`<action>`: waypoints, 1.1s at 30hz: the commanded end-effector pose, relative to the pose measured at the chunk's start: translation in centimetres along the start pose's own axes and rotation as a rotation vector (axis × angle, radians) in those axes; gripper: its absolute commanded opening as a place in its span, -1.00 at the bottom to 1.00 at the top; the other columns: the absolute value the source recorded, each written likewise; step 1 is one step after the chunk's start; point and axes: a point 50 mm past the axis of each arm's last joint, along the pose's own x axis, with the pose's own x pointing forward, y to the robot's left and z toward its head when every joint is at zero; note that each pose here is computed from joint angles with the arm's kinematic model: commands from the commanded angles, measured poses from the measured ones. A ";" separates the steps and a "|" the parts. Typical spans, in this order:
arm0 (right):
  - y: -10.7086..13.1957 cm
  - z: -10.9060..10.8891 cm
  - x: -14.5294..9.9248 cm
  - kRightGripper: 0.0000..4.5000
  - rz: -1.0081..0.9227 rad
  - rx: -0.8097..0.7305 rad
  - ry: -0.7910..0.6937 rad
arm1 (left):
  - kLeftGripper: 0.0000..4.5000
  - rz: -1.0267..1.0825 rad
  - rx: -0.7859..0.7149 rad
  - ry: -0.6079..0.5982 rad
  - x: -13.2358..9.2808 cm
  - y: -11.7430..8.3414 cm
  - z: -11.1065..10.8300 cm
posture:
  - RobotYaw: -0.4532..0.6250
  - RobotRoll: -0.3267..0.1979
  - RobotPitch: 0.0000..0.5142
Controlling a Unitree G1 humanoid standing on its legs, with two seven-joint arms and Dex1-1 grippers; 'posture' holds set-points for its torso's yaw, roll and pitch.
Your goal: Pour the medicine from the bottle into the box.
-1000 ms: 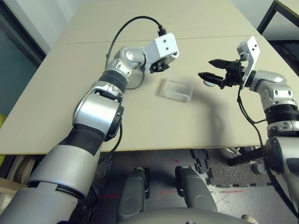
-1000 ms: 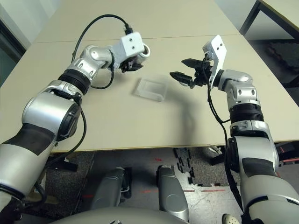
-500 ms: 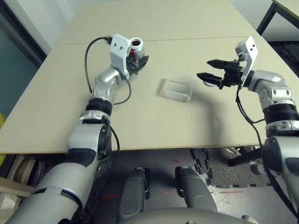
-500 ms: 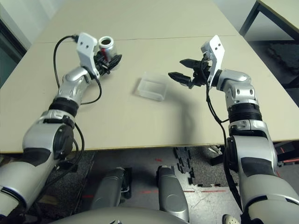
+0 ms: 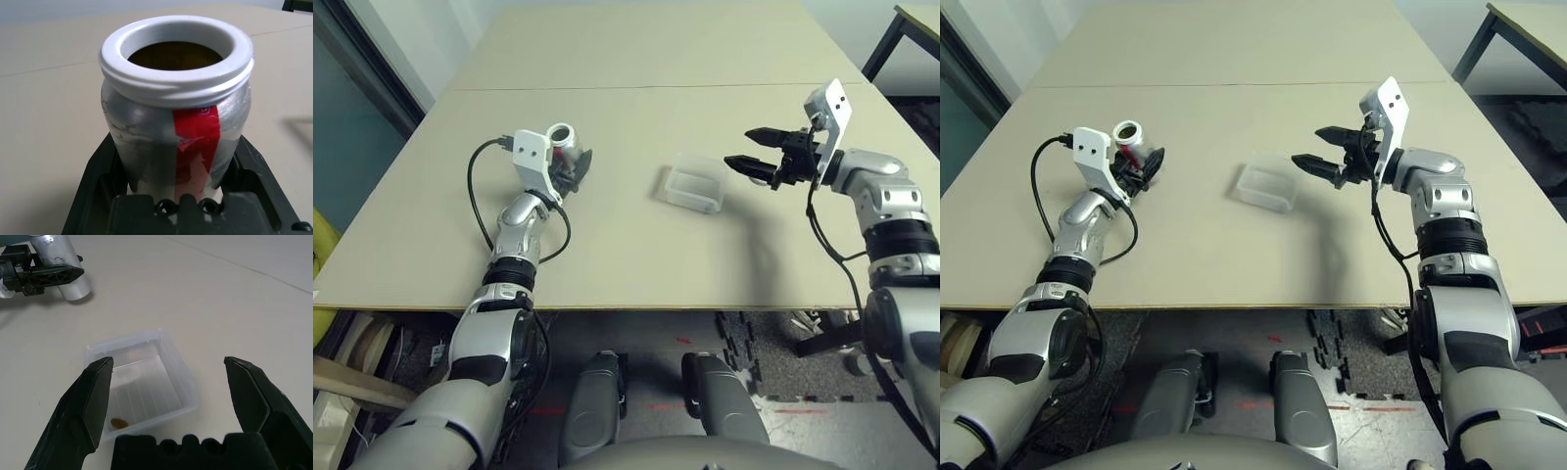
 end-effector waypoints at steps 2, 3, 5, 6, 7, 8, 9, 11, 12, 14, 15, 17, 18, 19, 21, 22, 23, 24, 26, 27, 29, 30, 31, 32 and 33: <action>0.3 0.0 -0.3 1.00 0.054 -0.036 0.037 | 0.19 0.013 -0.036 0.068 -0.6 0.3 -1.4 | -0.18 0.25 -0.51; 0.4 0.0 -0.4 1.00 0.070 -0.050 0.045 | 0.19 0.015 -0.040 0.080 -0.6 0.4 -1.5 | -0.18 0.25 -0.51; 0.5 0.0 -0.5 1.00 0.097 -0.071 0.062 | 0.19 0.022 -0.050 0.103 -0.7 0.5 -1.8 | -0.18 0.25 -0.50; 0.5 0.0 -0.6 1.00 0.104 -0.077 0.065 | 0.19 0.022 -0.057 0.114 -0.7 0.5 -2.0 | -0.18 0.25 -0.50; 0.6 0.0 -0.5 1.00 0.112 -0.078 0.066 | 0.19 0.022 -0.059 0.125 -0.8 0.5 -2.2 | -0.18 0.25 -0.49; 0.6 0.1 -0.5 1.00 0.117 -0.077 0.065 | 0.19 0.019 -0.062 0.137 -0.9 0.5 -2.4 | -0.18 0.25 -0.49; 0.7 0.1 -0.5 1.00 0.123 -0.075 0.064 | 0.19 0.015 -0.064 0.148 -0.9 0.4 -2.6 | -0.18 0.25 -0.49; 0.8 0.1 -0.4 1.00 0.131 -0.073 0.063 | 0.19 0.014 -0.062 0.165 -1.0 0.4 -2.8 | -0.18 0.25 -0.49; 0.8 0.1 -0.4 1.00 0.136 -0.073 0.063 | 0.35 0.013 -0.062 0.165 -1.0 0.4 -2.8 | -0.18 0.25 -0.48; 0.9 0.1 -0.4 1.00 0.145 -0.075 0.065 | 0.62 0.007 -0.063 0.158 -1.1 0.4 -2.7 | -0.18 0.25 -0.47; 1.0 0.1 -0.4 1.00 0.148 -0.075 0.065 | 0.78 0.003 -0.062 0.155 -1.1 0.4 -2.6 | -0.18 0.25 -0.47; 1.0 0.1 -0.5 1.00 0.151 -0.076 0.067 | 0.98 -0.004 -0.058 0.150 -1.3 0.5 -2.5 | -0.18 0.25 -0.47; 1.0 0.1 -0.5 1.00 0.152 -0.076 0.068 | 0.98 -0.005 -0.057 0.149 -1.3 0.5 -2.4 | -0.18 0.25 -0.47; 1.0 0.1 -0.5 1.00 0.153 -0.077 0.069 | 0.98 -0.010 -0.056 0.141 -1.4 0.6 -2.1 | -0.17 0.25 -0.46; 0.9 0.1 -0.6 1.00 0.154 -0.077 0.072 | 0.98 -0.028 -0.054 0.121 -1.6 0.6 -1.4 | -0.16 0.25 -0.45; 0.9 0.1 -0.6 1.00 0.155 -0.078 0.073 | 0.98 -0.034 -0.047 0.119 -1.8 0.6 -1.2 | -0.16 0.25 -0.45; 0.9 0.1 -0.6 1.00 0.155 -0.078 0.074 | 0.98 -0.037 -0.039 0.119 -2.1 0.6 -1.0 | -0.16 0.25 -0.44; 0.9 0.1 -0.6 1.00 0.155 -0.078 0.074 | 0.98 -0.036 -0.034 0.115 -2.6 0.7 -0.7 | -0.15 0.25 -0.44; 0.8 0.1 -0.7 1.00 0.154 -0.078 0.075 | 0.98 -0.035 -0.029 0.111 -3.3 0.8 -0.2 | -0.14 0.25 -0.43; 0.8 0.1 -0.8 1.00 0.153 -0.078 0.076 | 0.98 -0.028 -0.021 0.110 -4.1 0.9 0.1 | -0.14 0.25 -0.43; 0.8 0.0 -0.8 1.00 0.152 -0.078 0.077 | 0.98 -0.020 -0.013 0.114 -5.1 0.9 0.5 | -0.13 0.25 -0.42; 0.8 0.0 -0.9 1.00 0.150 -0.078 0.078 | 0.98 -0.026 -0.013 0.124 -6.0 0.8 0.6 | -0.13 0.25 -0.41; 0.8 0.0 -1.0 1.00 0.143 -0.078 0.078 | 0.98 -0.010 -0.023 0.124 -6.8 0.9 0.9 | -0.12 0.25 -0.41; 0.7 0.0 -1.1 1.00 0.138 -0.078 0.078 | 0.98 0.002 -0.030 0.125 -7.5 0.9 1.1 | -0.12 0.25 -0.40; 0.6 0.0 -1.2 1.00 0.128 -0.077 0.077 | 0.98 0.014 -0.043 0.118 -8.2 0.9 1.5 | -0.11 0.25 -0.39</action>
